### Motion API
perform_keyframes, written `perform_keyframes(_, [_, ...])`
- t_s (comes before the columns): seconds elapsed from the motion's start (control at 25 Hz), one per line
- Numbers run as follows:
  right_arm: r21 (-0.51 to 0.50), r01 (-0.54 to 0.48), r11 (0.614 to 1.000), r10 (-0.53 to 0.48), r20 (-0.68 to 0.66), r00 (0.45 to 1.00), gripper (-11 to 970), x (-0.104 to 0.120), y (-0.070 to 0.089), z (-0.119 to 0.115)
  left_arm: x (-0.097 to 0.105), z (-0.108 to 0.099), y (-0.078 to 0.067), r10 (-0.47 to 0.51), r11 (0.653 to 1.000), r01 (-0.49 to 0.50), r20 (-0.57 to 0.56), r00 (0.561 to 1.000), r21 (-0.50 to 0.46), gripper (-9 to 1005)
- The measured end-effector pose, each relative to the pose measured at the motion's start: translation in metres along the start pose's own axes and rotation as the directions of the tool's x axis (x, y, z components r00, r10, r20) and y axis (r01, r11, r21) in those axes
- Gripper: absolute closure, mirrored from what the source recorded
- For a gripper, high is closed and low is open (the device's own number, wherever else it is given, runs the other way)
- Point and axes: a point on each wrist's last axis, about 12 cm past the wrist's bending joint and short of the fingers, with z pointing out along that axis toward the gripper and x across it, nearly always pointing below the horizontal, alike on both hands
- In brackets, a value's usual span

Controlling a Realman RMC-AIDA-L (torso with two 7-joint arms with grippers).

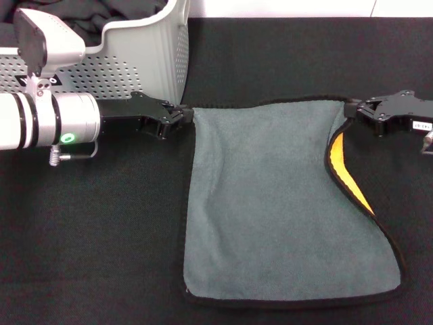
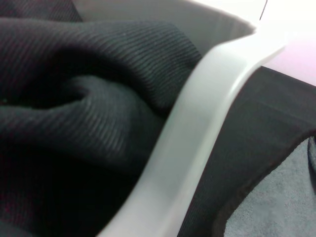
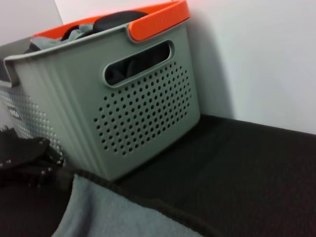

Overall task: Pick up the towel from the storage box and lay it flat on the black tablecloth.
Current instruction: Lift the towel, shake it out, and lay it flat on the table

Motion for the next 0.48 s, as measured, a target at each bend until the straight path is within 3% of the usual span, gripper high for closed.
perform_keyframes(0.2, [0.015,0.03,0.999,-0.03,-0.02,0.999,952,-0.001,-0.002,0.002,0.0,0.0,0.002,-0.001,1.0,0.001,0.001,1.0,-0.012,946])
perform_keyframes(0.48, [0.006,0.163,0.987,-0.162,-0.036,0.986,952,-0.011,-0.006,0.002,0.0,0.0,0.001,-0.002,1.0,0.002,0.0,1.0,-0.011,946])
